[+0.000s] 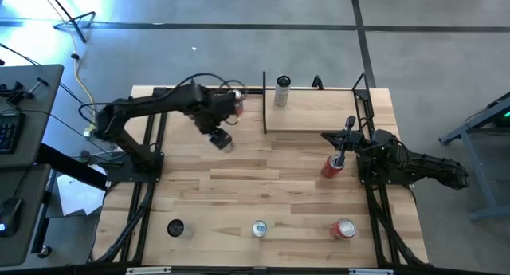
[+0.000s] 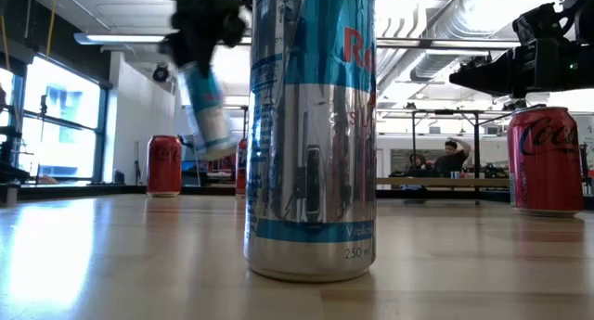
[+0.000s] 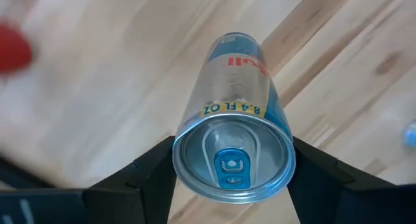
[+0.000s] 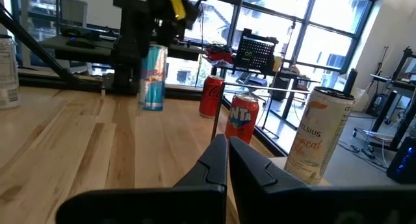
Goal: Place canned beverage on shelf
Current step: Put the top blue soda can on the shelf
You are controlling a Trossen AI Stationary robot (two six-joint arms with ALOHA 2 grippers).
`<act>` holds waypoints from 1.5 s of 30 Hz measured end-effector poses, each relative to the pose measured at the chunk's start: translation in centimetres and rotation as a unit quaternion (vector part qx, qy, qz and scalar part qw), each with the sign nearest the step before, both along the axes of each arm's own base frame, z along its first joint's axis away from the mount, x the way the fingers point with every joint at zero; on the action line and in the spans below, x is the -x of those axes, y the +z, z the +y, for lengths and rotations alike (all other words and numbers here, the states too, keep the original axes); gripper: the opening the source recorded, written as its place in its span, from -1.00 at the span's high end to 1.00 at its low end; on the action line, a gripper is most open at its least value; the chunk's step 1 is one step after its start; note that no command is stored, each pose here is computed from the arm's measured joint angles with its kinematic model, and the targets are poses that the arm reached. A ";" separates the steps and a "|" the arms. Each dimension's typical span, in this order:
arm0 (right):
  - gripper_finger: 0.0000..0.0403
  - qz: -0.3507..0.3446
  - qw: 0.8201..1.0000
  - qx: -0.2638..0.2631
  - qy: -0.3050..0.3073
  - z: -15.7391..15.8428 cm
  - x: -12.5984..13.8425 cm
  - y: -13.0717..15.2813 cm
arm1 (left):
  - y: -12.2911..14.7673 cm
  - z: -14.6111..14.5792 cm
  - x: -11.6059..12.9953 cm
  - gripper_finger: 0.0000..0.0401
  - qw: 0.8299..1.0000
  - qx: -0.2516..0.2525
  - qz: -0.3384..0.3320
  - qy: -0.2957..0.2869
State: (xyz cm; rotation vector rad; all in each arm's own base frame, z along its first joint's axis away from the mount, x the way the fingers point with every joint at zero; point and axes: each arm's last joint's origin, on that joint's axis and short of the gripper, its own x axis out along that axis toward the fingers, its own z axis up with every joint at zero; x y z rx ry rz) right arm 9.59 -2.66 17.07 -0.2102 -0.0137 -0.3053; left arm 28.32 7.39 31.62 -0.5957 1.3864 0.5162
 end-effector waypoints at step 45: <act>1.00 0.003 1.000 0.001 0.000 0.0 0.0 -0.1 | -5.7 -1.9 -16.2 -0.22 0.953 -0.025 0.029 -0.300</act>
